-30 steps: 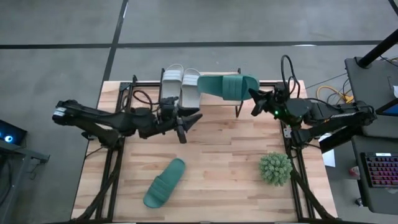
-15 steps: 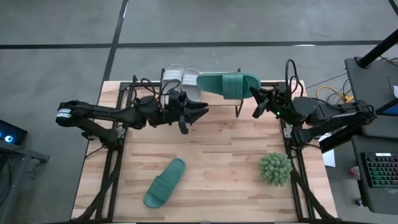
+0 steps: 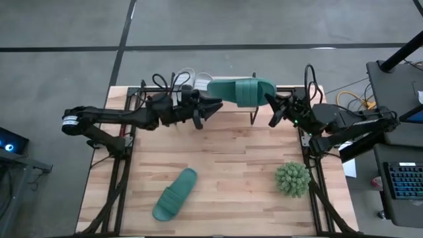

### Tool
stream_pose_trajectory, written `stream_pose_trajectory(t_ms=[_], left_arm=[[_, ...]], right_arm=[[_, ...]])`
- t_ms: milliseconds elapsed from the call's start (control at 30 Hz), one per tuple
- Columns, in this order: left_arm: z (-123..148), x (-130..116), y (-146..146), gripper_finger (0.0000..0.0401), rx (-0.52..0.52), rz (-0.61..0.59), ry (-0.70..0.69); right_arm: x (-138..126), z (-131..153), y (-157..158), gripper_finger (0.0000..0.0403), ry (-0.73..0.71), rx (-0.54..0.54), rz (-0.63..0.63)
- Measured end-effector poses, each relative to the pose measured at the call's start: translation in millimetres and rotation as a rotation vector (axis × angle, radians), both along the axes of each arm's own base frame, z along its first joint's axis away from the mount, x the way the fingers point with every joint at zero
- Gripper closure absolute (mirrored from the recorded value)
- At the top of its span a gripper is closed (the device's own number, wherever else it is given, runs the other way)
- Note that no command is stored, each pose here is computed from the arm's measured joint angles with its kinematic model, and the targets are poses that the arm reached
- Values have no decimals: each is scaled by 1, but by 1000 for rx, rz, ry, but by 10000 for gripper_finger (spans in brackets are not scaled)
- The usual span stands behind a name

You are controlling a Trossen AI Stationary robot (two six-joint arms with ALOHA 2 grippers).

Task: Pick and place slides into the shelf
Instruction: Put the left green slide on the shelf

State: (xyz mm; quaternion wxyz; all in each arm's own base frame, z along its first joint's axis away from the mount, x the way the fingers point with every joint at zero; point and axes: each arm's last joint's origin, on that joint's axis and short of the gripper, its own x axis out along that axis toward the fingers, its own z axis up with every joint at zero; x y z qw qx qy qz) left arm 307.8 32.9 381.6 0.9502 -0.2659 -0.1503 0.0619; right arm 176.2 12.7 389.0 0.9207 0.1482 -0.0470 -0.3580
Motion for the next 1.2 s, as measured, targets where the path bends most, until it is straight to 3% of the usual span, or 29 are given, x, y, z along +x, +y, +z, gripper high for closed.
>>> stream_pose_trajectory(t_ms=[333, 1200], left_arm=[[-3, 2, 7, 275, -4, 29, 12], [-8, 8, 7, 275, 3, -10, 27]], right_arm=[[3, 6, 5, 371, -74, 16, 54], [45, -7, 15, 371, -113, 51, 97]])
